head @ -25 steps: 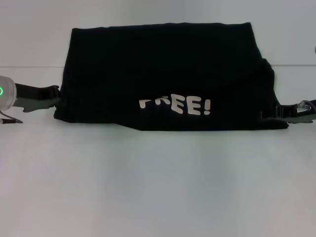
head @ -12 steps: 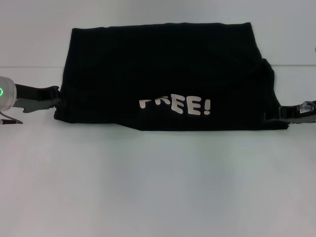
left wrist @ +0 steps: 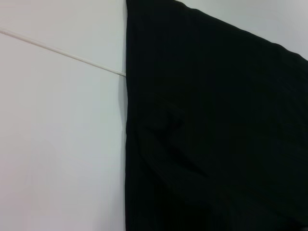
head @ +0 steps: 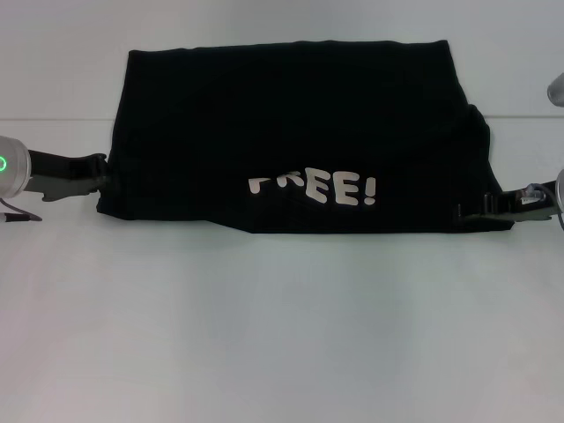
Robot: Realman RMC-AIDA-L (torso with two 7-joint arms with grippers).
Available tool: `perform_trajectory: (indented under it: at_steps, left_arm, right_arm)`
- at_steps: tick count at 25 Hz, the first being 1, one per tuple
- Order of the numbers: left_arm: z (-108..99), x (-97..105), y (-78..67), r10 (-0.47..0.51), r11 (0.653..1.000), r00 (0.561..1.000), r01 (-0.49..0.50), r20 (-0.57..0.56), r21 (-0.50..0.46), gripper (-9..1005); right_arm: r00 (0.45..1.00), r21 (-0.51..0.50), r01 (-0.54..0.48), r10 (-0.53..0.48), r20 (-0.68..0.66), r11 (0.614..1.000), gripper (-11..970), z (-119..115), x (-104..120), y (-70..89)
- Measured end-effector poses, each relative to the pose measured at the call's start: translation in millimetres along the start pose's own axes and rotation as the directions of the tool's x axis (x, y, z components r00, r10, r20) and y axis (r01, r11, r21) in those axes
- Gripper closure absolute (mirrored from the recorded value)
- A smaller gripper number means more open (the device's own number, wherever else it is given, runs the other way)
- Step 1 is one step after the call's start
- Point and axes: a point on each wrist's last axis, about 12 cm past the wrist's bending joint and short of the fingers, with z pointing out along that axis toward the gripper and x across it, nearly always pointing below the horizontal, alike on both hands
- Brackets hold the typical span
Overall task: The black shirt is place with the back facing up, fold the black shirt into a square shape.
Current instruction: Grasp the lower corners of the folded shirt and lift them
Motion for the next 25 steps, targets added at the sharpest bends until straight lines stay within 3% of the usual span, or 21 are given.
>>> perform_trajectory:
  at_steps: [6, 17, 25]
  left_arm:
    - [0.0, 1.0, 0.7, -0.002, 1.0, 1.0, 0.002, -0.002, 0.0, 964]
    - [0.3, 1.6, -1.1, 0.0, 1.0, 1.0, 0.0, -0.011, 0.007, 963]
    - [0.1, 2.9, -2.0, 0.003, 1.0, 1.0, -0.003, -0.023, 0.014, 963]
  right_arm:
    - [1.0, 0.005, -0.017, 0.017, -0.004, 1.0, 288, -1.7, 0.3, -3.5]
    - [0.999, 0.012, -0.035, 0.035, -0.006, 0.999, 521, -3.7, 1.1, -8.1]
    - [0.999, 0.0, -0.031, 0.031, -0.014, 1.0, 883, -9.5, -2.4, -9.4]
